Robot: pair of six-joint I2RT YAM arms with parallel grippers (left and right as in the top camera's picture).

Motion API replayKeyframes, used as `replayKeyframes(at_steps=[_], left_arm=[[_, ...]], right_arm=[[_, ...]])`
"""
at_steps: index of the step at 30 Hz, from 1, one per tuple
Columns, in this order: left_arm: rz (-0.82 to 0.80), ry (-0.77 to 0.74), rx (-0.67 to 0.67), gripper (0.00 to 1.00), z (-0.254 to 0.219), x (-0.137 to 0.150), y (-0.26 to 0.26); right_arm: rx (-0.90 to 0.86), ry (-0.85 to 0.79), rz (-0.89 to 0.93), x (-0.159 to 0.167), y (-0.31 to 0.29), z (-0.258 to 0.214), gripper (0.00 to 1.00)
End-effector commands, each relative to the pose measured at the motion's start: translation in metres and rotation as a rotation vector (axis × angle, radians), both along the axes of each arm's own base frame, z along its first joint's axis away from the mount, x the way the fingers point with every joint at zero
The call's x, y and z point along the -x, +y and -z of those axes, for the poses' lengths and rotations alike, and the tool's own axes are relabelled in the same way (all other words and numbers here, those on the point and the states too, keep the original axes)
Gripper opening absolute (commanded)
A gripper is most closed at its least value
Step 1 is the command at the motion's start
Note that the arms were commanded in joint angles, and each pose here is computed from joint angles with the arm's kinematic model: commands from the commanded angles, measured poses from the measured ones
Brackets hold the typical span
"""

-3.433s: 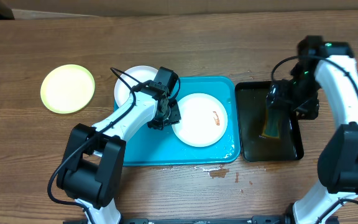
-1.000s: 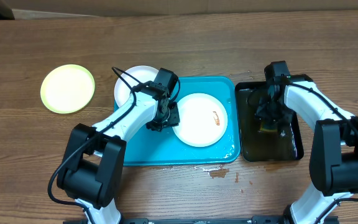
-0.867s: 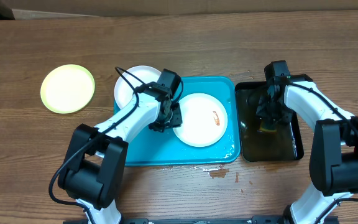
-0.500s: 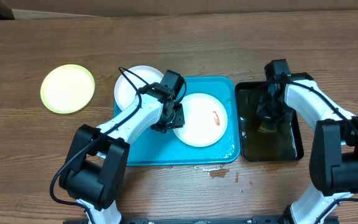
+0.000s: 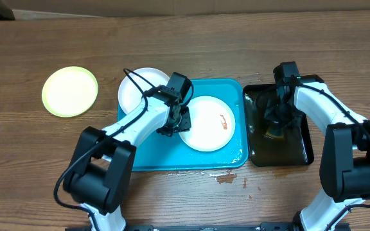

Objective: Clean dirty plates on tray and stack at the side
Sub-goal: 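Grasp the yellow-green sponge in the water tray with right gripper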

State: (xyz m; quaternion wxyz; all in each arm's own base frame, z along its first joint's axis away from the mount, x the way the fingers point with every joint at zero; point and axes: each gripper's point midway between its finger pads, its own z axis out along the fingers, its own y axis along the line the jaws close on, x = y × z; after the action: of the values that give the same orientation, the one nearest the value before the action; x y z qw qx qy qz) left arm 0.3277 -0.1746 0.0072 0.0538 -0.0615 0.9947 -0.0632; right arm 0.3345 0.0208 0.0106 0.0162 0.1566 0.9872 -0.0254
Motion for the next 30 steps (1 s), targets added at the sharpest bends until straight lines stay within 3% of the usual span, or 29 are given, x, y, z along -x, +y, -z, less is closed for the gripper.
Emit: replayKeyframes(at_steps=[1,2,3,4,14,16,17,19,21,24,30], left_arm=[[0.031,0.026,-0.032,0.36,0.014,0.006,0.000],[0.031,0.029,-0.033,0.24,0.015,0.006,0.000],[0.031,0.029,-0.032,0.11,0.015,0.006,0.000],[0.030,0.026,-0.031,0.04,0.014,0.005,0.000],[-0.071,0.069,-0.035,0.04,0.005,0.007,0.004],[-0.069,0.065,-0.034,0.15,0.004,0.006,0.003],[-0.070,0.060,-0.034,0.37,0.004,0.005,0.003],[-0.065,0.049,-0.030,0.45,0.004,0.002,0.003],[-0.053,0.039,-0.027,0.37,0.004,0.000,0.003],[-0.061,0.039,-0.026,0.04,0.004,-0.002,0.005],[-0.079,0.039,-0.024,0.04,0.004,-0.004,0.008]], right_arm=[[-0.007,-0.031,0.002,-0.005,0.000,-0.007,0.28],[-0.006,-0.030,0.001,-0.004,0.000,-0.006,0.19],[-0.006,-0.032,0.001,-0.005,0.000,-0.006,0.04],[-0.007,-0.038,0.000,-0.006,0.000,-0.006,0.04],[-0.078,-0.089,-0.253,-0.025,0.028,-0.022,0.04],[-0.074,-0.088,-0.288,-0.024,0.032,-0.022,0.04],[-0.068,-0.089,-0.292,-0.024,0.032,-0.022,0.04],[-0.049,-0.089,-0.290,-0.025,0.029,-0.022,0.04],[-0.034,-0.089,-0.289,-0.025,0.026,-0.022,0.04],[-0.035,-0.085,-0.288,-0.026,0.027,-0.028,0.04],[0.011,-0.071,-0.285,-0.031,0.019,-0.053,0.04]])
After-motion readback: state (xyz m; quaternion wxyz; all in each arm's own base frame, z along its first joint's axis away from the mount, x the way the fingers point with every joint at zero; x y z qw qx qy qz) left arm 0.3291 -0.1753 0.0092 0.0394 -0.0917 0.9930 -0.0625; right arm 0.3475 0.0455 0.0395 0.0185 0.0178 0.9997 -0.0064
